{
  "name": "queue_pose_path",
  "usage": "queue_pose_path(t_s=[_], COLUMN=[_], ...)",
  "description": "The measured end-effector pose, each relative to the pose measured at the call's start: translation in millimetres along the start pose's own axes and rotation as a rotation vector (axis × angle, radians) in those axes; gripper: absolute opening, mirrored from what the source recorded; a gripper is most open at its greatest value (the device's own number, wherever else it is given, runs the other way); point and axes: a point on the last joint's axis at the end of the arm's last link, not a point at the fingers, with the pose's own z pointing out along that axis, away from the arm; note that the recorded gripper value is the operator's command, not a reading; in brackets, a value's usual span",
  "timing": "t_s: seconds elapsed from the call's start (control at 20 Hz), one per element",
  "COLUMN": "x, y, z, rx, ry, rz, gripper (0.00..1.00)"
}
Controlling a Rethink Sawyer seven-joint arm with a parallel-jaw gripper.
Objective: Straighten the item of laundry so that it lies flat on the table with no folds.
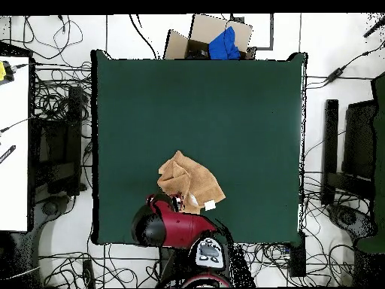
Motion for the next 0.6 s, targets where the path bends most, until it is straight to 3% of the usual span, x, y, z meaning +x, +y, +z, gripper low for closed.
queue_pose_path(t_s=[0.6], x=[-4], y=[-10], z=[2], rx=[0.011], ry=[-0.026], rz=[0.019], gripper=[1.00])
